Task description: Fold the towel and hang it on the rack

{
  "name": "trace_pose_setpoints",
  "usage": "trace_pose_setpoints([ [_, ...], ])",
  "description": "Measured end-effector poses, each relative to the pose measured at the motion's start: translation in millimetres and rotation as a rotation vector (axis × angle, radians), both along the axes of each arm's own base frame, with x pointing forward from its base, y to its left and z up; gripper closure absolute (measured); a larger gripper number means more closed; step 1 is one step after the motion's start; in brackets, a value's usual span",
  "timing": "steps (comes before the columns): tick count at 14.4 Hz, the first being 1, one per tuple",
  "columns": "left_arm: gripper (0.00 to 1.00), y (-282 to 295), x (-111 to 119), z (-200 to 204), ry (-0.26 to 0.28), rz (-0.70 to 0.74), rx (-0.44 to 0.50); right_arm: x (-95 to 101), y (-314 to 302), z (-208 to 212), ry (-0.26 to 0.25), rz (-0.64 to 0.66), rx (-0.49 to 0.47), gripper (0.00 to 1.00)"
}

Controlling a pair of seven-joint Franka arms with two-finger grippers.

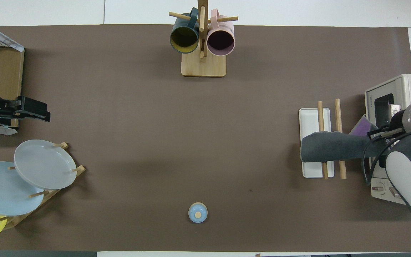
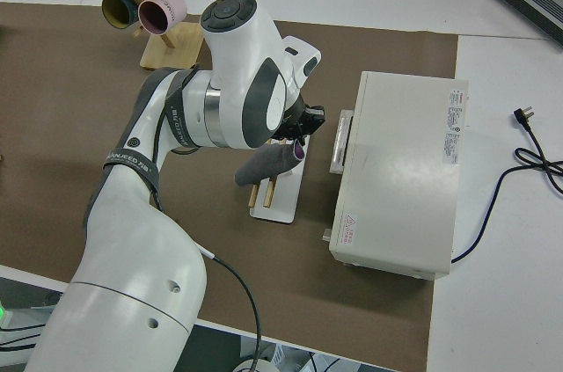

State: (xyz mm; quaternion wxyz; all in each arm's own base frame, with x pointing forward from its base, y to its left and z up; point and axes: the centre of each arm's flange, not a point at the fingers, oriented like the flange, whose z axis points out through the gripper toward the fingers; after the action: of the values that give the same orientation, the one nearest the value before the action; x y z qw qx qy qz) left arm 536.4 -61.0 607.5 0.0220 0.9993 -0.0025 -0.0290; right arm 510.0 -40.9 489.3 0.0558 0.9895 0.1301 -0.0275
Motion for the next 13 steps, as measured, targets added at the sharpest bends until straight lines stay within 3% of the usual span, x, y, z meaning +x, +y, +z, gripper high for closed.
trace_pose_setpoints([
  [1,0.0,0.9,0.3,1.9,-0.008,-0.011,0.032,-0.4,-1.3,-0.1,0.0,-0.002,0.0,0.93],
  [3,0.0,-4.4,0.0,8.3,-0.026,-0.033,0.075,-0.9,-5.3,0.2,0.0,-0.01,0.0,0.71],
  [10,0.0,-2.2,0.4,9.9,-0.03,-0.031,0.085,-2.6,-14.1,25.5,-0.005,-0.032,-0.002,0.0],
  [13,0.0,1.3,0.7,9.9,-0.03,-0.025,0.085,-3.3,-5.9,74.0,0.001,-0.117,0.004,0.0],
])
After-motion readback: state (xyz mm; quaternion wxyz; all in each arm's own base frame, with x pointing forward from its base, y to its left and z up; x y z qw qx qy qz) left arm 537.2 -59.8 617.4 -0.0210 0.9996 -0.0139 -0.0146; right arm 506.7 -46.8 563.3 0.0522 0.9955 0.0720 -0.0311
